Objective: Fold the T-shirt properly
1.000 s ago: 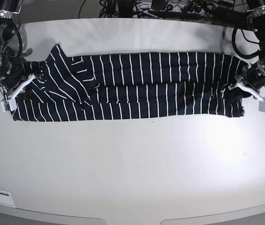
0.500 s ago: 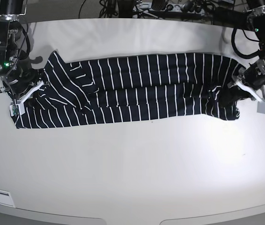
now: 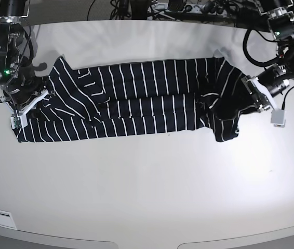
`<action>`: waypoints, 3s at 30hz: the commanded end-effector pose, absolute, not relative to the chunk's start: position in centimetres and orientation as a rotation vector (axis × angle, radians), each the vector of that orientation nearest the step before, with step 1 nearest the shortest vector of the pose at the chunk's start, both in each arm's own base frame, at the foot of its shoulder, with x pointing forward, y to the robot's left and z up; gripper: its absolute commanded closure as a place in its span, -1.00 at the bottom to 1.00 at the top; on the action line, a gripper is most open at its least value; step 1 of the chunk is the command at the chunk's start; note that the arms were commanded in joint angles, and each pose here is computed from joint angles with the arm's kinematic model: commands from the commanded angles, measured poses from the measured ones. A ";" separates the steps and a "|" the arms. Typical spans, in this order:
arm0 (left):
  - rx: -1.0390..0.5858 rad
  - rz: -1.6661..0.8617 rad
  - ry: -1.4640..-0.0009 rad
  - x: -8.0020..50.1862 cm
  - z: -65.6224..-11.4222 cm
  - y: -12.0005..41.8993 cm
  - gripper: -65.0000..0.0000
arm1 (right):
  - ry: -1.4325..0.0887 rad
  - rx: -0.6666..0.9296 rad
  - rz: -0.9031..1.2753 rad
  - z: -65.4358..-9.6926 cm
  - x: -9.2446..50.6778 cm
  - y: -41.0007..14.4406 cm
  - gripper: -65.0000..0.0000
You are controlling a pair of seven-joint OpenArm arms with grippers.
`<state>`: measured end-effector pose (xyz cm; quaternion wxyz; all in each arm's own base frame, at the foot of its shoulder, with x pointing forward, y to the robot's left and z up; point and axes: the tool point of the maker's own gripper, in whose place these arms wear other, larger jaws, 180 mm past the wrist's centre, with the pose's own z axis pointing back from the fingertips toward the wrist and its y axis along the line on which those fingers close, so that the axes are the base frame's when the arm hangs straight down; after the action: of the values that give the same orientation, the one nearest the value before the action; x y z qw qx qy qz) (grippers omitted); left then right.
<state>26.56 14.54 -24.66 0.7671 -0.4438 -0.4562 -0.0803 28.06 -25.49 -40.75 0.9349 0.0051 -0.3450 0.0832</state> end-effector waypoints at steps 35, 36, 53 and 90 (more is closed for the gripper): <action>-1.172 -0.154 -1.115 28.9 -23.4 1.7 -0.16 | -0.569 -0.005 0.207 -42.5 25.8 -26.0 1.00; -1.183 -0.151 -1.117 28.9 -23.2 1.6 -0.23 | -0.569 -0.005 0.207 -42.5 25.8 -26.0 1.00; -1.104 -0.090 -1.074 29.5 -24.7 3.1 0.86 | -0.569 -0.005 0.207 -42.5 25.8 -26.0 1.00; -0.131 -0.055 -0.675 25.0 -40.7 12.1 1.00 | -0.902 -0.254 0.099 -29.1 32.4 -29.8 0.18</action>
<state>26.82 10.05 -38.77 0.9172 -0.1105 -0.3816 -0.0317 31.82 -29.28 -30.43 0.9005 -0.1139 -0.4172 0.0442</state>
